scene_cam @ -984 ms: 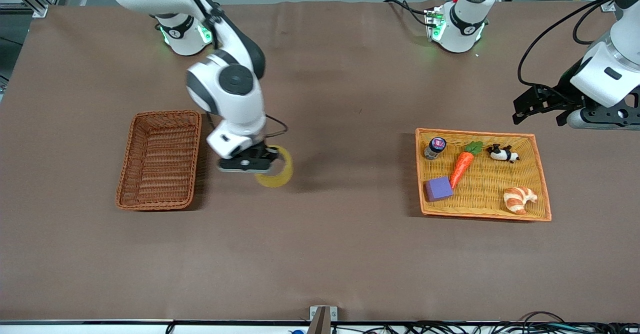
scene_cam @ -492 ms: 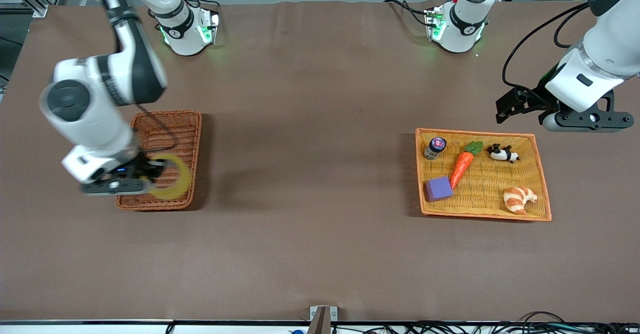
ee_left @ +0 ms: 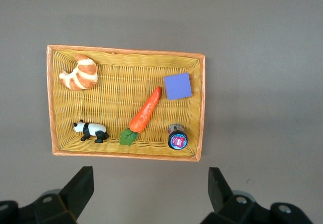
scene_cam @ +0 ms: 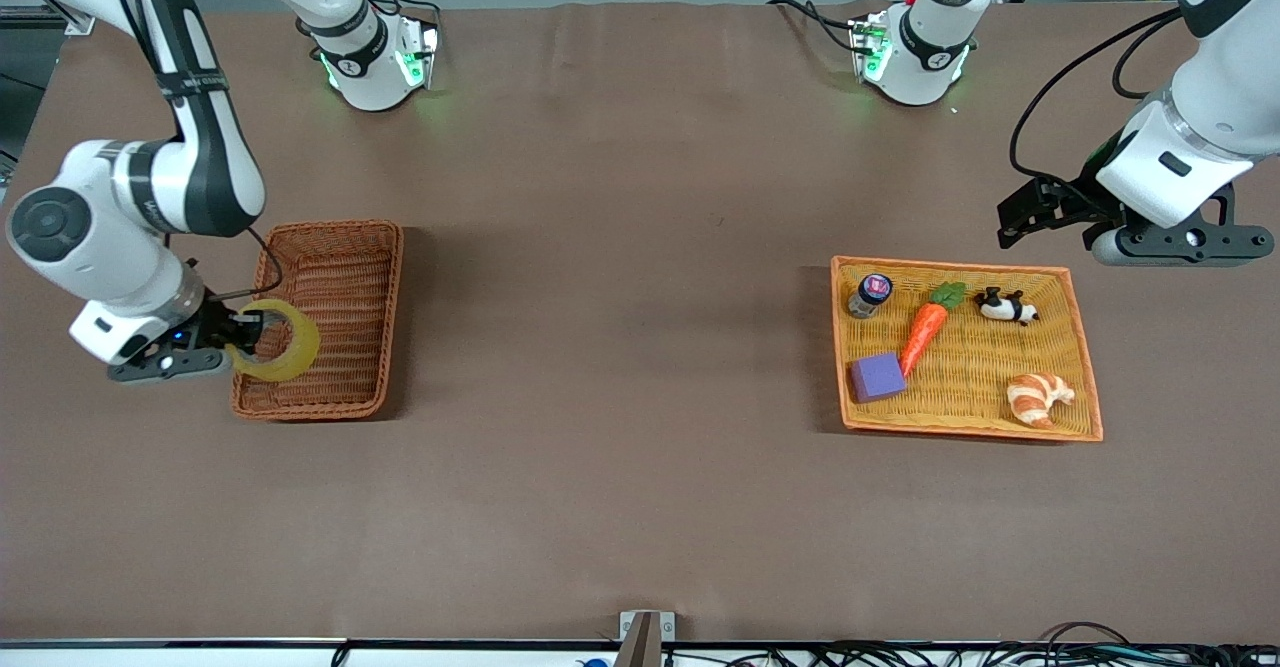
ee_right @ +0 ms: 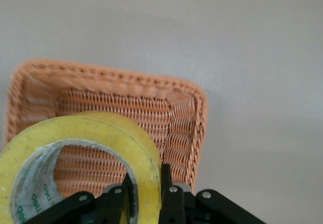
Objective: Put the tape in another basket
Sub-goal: 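Carry the tape roll with the right gripper over the brown basket, then lower the tape roll into the brown basket and open the right gripper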
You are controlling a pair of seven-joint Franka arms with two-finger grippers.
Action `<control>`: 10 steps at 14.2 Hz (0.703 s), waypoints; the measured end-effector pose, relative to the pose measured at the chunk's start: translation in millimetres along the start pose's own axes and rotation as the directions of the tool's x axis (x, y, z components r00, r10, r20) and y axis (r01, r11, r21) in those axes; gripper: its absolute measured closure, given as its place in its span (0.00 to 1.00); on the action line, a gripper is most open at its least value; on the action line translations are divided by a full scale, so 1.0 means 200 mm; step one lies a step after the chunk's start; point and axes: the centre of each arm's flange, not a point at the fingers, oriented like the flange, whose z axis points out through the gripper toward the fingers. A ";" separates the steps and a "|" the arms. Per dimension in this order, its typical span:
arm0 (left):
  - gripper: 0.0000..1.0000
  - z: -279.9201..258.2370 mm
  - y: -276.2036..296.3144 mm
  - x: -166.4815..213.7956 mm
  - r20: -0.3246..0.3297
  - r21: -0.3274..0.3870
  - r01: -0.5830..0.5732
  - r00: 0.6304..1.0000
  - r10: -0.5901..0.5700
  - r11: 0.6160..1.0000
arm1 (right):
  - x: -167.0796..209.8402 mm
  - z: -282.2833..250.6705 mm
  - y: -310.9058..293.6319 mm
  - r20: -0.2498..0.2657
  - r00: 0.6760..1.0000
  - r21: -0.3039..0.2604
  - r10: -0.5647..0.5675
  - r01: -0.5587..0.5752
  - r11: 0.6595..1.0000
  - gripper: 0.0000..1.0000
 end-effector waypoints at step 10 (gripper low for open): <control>0.00 0.00 -0.06 0.02 -0.064 0.013 0.019 0.998 -0.018 1.000 | -0.42 0.50 -0.16 -0.072 0.997 0.002 -0.020 0.020 1.000 0.74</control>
